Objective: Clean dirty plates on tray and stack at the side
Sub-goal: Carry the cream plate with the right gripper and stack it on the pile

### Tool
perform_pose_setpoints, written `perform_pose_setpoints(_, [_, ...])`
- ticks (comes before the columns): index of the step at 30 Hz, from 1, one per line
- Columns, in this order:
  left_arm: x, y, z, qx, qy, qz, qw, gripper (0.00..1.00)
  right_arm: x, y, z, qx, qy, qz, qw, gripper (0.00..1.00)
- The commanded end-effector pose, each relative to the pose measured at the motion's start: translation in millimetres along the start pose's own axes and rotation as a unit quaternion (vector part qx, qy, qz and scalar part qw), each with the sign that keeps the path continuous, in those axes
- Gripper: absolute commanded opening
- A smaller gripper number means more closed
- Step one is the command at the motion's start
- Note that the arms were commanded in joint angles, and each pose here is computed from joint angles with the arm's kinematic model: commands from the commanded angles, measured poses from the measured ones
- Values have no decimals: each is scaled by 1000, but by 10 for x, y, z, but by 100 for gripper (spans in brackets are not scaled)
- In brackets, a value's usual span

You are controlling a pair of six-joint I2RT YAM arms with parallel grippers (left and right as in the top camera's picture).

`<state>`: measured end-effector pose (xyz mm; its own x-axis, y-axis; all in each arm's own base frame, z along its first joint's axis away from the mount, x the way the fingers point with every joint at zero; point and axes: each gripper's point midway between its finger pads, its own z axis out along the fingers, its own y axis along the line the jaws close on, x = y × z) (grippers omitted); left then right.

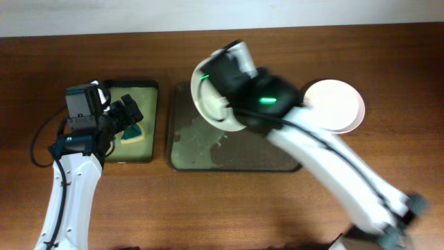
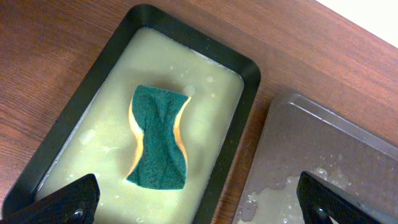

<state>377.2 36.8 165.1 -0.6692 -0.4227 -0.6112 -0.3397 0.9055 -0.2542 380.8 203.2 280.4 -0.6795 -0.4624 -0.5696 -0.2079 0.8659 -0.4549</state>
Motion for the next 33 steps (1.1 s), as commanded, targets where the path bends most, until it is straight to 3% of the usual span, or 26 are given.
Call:
perform_pose_setpoints(1, [-12,-12,-12,4,-1,4,1000,99,150,-535,-686,-182,-11,133,974,4])
perform_pose_setpoints(4, [-12,-12,-12,4,-1,4,1000,99,577,-842,-889,-213,38,167,962,4])
perform_pose_setpoints(7, [-12,-12,-12,4,-1,4,1000,99,1008,-1207,-1150,-187,61,192,961,4])
perform_pose_setpoints(12, [-12,-12,-12,4,-1,4,1000,99,1066,-1977,-1130,-73,7,288,955,4])
perform_pose_setpoints(15, [-12,-12,-12,4,-1,4,1000,100,1092,-2293,-634,-46,22,345,937,4])
perform_pose_setpoints(18, [-13,-12,-12,4,-2,4,1000,99,1285,-2537,251,-41,70,411,908,4])
perform_pose_setpoints(22, [-13,-12,-12,4,-2,4,1000,99,1867,-2637,1448,-65,169,489,853,4])
perform_pose_setpoints(25, [-13,-12,-12,4,-2,4,1000,99,2223,-2468,2003,-107,224,514,821,4])
perform_pose_setpoints(27, [-13,-12,-12,4,-2,4,1000,99,2351,-2315,2190,-135,248,523,804,4])
perform_pose_setpoints(33, [-13,-12,-12,4,-2,4,1000,99,2484,-2179,2209,-144,281,518,795,4])
